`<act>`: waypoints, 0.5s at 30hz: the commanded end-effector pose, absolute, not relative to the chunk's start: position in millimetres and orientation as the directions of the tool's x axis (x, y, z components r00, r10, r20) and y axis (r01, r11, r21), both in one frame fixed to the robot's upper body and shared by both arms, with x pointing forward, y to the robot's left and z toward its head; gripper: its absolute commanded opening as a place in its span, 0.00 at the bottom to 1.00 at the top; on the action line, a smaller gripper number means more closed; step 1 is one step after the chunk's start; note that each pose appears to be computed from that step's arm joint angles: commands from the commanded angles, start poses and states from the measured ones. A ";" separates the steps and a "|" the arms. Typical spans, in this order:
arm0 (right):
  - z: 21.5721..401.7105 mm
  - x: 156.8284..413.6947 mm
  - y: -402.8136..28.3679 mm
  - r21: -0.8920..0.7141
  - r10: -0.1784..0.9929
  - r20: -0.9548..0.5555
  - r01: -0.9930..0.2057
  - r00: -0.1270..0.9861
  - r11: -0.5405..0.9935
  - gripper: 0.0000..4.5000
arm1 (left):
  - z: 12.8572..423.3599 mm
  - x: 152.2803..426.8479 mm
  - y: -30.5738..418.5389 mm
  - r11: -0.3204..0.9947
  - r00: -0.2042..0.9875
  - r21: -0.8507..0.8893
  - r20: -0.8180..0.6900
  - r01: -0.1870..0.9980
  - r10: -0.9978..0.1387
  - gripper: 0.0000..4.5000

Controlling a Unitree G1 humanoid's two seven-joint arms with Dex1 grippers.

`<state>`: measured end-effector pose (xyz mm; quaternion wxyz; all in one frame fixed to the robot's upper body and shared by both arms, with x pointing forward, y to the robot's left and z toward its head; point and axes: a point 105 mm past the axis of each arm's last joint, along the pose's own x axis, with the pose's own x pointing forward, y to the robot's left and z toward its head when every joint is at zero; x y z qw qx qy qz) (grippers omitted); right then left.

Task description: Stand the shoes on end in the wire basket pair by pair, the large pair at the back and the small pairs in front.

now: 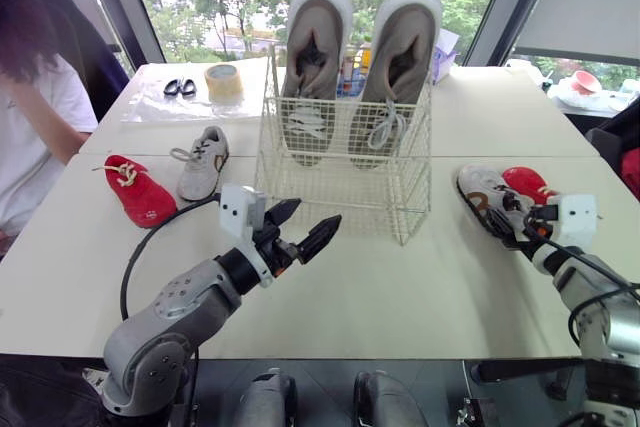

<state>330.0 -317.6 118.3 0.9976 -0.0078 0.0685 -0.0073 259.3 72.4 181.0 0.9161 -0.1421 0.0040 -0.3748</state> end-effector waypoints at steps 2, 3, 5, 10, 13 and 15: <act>111.4 331.9 -310.1 -0.039 0.013 -0.157 -0.020 0.987 0.999 0.71 | 187.4 254.8 75.1 0.678 0.713 -0.236 0.122 0.697 -0.690 1.00; 107.5 331.2 -308.6 -0.053 0.016 -0.172 -0.025 0.985 0.998 0.62 | 187.1 253.5 74.9 0.670 0.706 -0.239 0.117 0.703 -0.699 1.00; 100.7 329.9 -306.1 -0.089 0.015 -0.203 -0.033 0.979 0.996 0.39 | 186.9 248.9 73.4 0.642 0.682 -0.255 0.113 0.723 -0.723 1.00; 143.6 341.4 -297.3 -0.100 -0.009 -0.047 0.005 0.999 0.995 0.04 | 201.1 219.8 83.9 0.440 0.524 -0.374 0.160 0.816 -0.836 1.00; 218.4 351.2 -299.2 -0.079 -0.053 0.211 0.071 0.976 0.994 0.04 | 226.2 226.7 118.2 0.409 0.533 -0.415 0.246 0.813 -0.810 1.00; 268.7 353.7 -298.6 -0.096 -0.065 0.348 0.105 0.935 0.990 0.04 | 249.7 234.1 137.8 0.383 0.534 -0.425 0.326 0.820 -0.780 1.00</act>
